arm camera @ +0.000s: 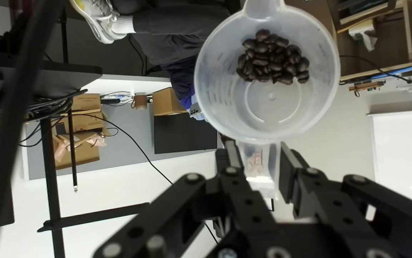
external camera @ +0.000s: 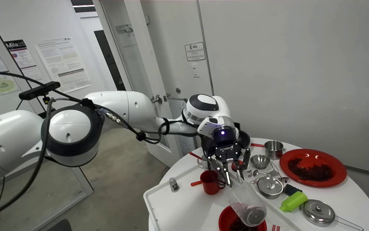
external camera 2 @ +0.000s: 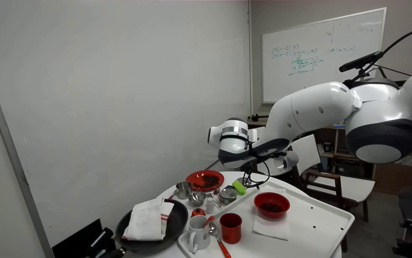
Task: Pour some of the contents from the jug into the red bowl, pour the contents in the red cup into the red bowl then pour some of the contents from the jug into the red bowl
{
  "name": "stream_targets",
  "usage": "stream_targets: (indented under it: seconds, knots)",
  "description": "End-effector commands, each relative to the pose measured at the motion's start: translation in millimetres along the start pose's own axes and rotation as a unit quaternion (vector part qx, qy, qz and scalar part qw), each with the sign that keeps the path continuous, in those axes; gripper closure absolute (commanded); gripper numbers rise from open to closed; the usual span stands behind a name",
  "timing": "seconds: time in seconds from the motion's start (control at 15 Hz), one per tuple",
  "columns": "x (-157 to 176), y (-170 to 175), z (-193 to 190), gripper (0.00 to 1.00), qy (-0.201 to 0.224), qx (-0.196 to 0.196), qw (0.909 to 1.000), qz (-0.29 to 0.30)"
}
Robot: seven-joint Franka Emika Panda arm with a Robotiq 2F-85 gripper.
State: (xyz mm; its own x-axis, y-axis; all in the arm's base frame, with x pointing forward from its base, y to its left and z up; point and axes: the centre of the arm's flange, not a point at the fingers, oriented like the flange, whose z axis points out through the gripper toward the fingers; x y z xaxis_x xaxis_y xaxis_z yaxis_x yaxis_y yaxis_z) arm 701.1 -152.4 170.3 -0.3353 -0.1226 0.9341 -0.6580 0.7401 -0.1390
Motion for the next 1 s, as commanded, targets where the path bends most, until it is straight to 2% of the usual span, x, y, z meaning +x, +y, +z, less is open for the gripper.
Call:
stream_targets:
  seconds: [0.0, 0.93]
  knots:
    - [-12.3, -13.2, -22.8, 0.89, 0.037, 0.020, 0.9988, 0.024]
    - [-20.0, -8.1, -24.4, 0.89, 0.084, 0.042, 0.9947, 0.041]
